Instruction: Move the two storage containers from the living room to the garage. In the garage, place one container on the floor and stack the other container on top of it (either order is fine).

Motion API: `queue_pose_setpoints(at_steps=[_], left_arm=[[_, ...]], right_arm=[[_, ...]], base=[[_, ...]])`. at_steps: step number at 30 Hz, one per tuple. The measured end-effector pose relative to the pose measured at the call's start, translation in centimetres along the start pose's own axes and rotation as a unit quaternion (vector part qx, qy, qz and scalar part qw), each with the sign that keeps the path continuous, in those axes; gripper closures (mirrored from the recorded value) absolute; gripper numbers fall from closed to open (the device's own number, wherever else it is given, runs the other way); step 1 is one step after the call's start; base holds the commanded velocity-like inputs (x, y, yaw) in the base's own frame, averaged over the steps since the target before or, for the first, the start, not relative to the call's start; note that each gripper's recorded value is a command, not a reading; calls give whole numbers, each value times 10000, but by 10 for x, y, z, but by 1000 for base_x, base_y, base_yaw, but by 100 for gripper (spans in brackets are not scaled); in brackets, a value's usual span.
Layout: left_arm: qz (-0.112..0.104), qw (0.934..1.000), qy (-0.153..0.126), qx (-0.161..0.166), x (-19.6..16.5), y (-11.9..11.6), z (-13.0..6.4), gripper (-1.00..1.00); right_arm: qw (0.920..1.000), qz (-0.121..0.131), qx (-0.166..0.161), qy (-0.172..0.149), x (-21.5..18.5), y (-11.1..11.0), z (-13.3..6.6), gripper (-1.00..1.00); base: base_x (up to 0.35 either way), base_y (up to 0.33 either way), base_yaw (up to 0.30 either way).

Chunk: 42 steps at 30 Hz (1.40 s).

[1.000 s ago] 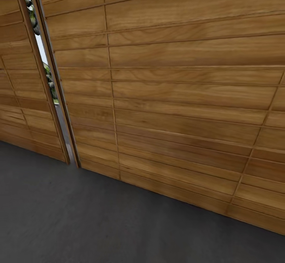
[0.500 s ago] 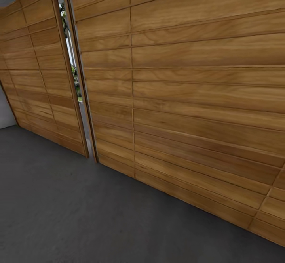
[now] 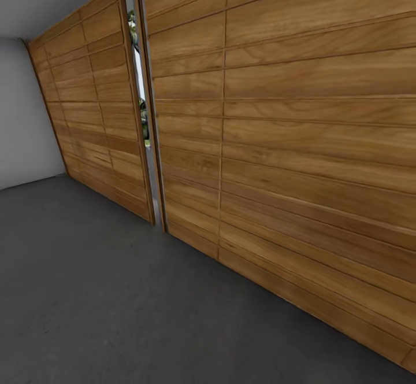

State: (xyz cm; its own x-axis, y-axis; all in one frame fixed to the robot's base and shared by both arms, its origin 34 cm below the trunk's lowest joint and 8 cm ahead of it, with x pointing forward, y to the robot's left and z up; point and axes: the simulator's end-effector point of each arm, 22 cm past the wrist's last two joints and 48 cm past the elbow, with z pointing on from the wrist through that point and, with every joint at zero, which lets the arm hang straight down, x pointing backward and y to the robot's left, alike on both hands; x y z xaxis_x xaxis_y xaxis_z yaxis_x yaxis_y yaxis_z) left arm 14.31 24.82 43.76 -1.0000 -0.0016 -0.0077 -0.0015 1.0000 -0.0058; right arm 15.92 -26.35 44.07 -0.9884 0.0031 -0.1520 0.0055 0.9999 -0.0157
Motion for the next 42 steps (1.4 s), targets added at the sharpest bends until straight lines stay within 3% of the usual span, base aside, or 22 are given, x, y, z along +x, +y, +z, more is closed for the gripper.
queue_pose_setpoints(at_steps=[17,18,21,23,27,31,42], left_arm=[[-16,10000,0,18,0,-3,0,-100],[-236,9997,-8,-2,-1,-1,0,-100],[-591,9982,-66,-43,-6,5,0,-100],[-1071,9940,-231,5,-22,4,0,-100],[-1496,9884,-260,2,-24,6,0,-100],[-1624,9864,-262,-2,-24,8,-1,-100],[-1627,9863,-262,-2,-24,8,-1,-100]], right_arm=[[10000,-32,20,-43,-2,-4,0,-100],[10000,-28,23,-32,-1,-4,0,-100],[10000,0,24,-32,-1,-4,0,-100],[10000,20,32,-32,-1,-4,0,-100],[10000,22,31,-36,-1,-4,0,-100],[10000,17,26,-45,-2,-4,0,-100],[10000,-17,26,-55,-2,-4,0,-100]], base=[[0,0,295],[0,0,287],[0,0,273],[0,0,261],[0,0,261],[22,0,265],[57,0,268]])
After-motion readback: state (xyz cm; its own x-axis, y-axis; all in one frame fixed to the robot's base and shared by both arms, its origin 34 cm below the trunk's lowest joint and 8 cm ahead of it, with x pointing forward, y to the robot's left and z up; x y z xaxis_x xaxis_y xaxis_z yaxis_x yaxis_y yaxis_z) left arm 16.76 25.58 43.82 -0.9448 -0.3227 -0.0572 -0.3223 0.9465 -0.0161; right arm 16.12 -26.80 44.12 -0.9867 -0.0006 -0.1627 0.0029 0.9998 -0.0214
